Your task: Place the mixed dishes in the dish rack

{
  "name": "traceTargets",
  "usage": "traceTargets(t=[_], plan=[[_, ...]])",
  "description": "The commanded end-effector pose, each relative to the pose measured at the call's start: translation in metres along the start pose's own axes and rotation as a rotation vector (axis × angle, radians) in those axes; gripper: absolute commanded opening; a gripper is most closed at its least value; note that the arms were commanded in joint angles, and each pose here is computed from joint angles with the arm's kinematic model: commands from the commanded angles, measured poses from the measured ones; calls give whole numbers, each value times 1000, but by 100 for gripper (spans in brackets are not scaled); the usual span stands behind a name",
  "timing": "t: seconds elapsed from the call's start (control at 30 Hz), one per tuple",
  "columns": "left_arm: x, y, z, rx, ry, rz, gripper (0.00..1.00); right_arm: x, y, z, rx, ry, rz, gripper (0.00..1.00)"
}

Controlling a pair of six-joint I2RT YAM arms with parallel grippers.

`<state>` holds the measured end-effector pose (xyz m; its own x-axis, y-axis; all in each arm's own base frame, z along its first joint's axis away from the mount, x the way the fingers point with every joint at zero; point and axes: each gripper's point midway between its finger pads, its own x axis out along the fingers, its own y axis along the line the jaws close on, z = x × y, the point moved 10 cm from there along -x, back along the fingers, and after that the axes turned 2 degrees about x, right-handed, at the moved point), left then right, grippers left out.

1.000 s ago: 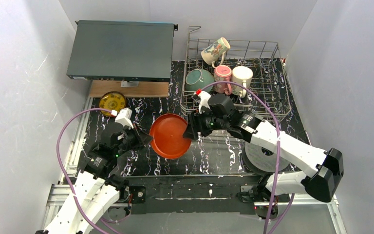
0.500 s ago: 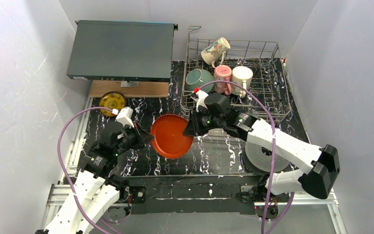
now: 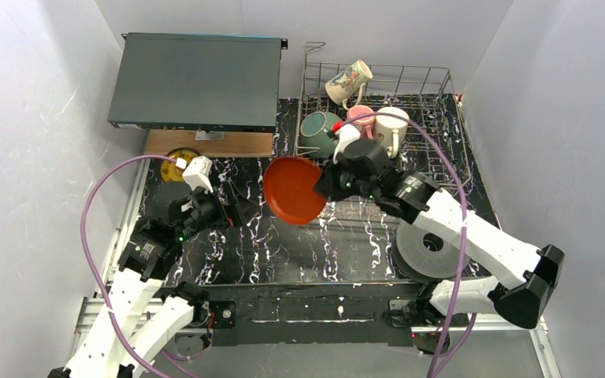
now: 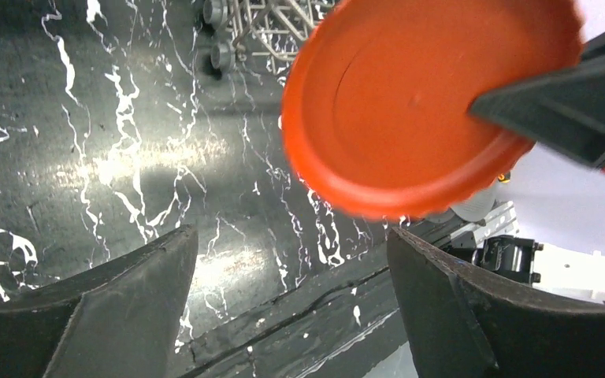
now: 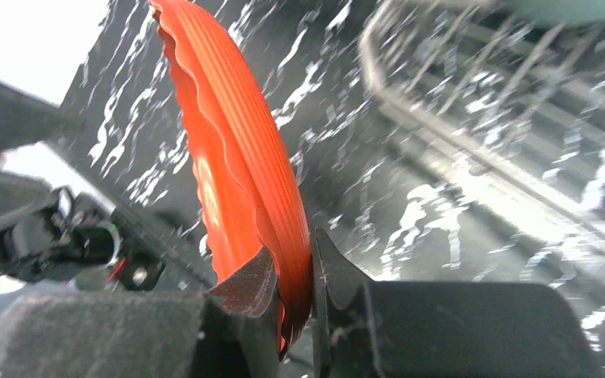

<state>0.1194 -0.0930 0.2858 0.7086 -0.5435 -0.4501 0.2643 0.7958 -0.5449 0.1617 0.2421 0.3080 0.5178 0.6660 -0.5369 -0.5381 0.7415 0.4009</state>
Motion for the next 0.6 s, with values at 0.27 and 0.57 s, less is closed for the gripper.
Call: traceTargets(t=[0.27, 0.57], plan=[[-12, -15, 18, 118, 31, -71, 96, -108, -92, 138, -151, -484, -714, 1], [-12, -18, 22, 116, 49, -68, 96, -110, -159, 206, -266, -444, -1218, 1]])
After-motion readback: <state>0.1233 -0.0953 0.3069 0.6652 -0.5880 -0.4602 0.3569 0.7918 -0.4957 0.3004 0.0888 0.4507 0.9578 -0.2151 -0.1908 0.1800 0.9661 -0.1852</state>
